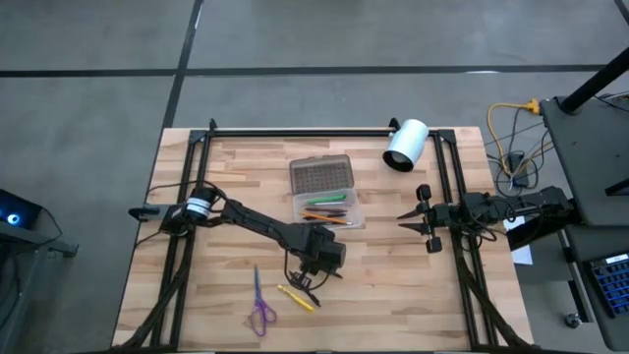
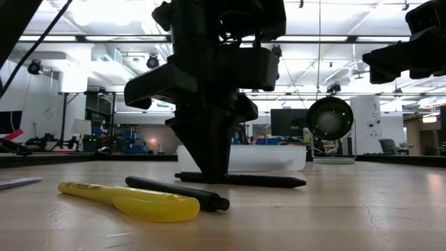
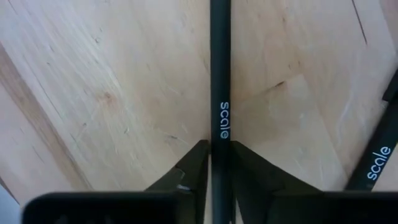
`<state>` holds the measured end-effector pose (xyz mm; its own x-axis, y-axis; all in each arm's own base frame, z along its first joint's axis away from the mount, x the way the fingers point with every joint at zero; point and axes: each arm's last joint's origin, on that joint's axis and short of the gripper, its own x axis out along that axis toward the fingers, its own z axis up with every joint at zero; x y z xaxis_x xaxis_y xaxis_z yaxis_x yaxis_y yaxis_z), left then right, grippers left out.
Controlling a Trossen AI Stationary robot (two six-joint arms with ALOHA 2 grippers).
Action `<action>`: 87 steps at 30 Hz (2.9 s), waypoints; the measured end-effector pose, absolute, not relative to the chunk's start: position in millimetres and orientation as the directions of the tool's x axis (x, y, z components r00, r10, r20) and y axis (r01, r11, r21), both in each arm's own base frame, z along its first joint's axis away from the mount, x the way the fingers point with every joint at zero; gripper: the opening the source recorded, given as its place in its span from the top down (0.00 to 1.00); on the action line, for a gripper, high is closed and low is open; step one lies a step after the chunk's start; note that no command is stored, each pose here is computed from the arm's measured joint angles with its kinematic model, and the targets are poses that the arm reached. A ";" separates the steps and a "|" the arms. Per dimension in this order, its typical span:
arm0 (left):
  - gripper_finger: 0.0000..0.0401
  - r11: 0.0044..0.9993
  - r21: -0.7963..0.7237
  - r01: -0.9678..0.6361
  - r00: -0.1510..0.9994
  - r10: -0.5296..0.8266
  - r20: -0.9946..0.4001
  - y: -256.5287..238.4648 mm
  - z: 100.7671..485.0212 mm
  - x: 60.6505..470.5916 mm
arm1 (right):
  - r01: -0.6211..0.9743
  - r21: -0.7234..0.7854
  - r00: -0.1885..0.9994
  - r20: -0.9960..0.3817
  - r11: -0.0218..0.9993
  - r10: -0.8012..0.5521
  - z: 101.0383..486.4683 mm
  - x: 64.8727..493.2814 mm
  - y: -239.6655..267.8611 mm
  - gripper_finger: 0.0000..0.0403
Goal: Pick & place school supplies into a supply box
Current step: Put the black pen into the transparent supply box
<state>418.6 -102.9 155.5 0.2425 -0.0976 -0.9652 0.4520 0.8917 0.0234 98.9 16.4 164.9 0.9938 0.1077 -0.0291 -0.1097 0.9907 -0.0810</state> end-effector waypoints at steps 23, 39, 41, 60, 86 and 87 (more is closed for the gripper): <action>0.97 0.881 0.019 0.473 0.244 -0.111 -0.963 -102.5 157.1 420.3 | -0.109 -0.081 0.994 -0.029 0.991 0.107 164.9 98.9 16.4 0.82; 0.97 0.881 0.108 0.461 0.312 -0.047 -0.949 -108.4 168.3 427.5 | -0.109 -0.081 0.994 -0.029 0.991 0.107 164.9 98.9 16.4 0.82; 0.97 0.879 0.112 0.463 0.315 -0.044 -0.948 -110.1 168.8 427.3 | -0.110 -0.081 0.994 -0.029 0.991 0.108 164.9 98.9 16.4 0.83; 0.97 0.883 0.306 0.355 0.438 0.132 -0.889 -113.6 192.8 425.5 | -0.109 -0.081 0.994 -0.029 0.991 0.107 164.9 98.9 16.4 0.80; 0.97 0.696 0.715 -0.063 0.432 0.665 -0.609 -98.8 204.8 418.8 | -0.109 -0.081 0.994 -0.029 0.991 0.107 164.9 98.9 16.4 0.81; 0.97 0.684 0.725 -0.077 0.427 0.680 -0.596 -97.4 204.5 418.7 | -0.110 -0.081 0.994 -0.029 0.991 0.108 164.9 98.9 16.4 0.82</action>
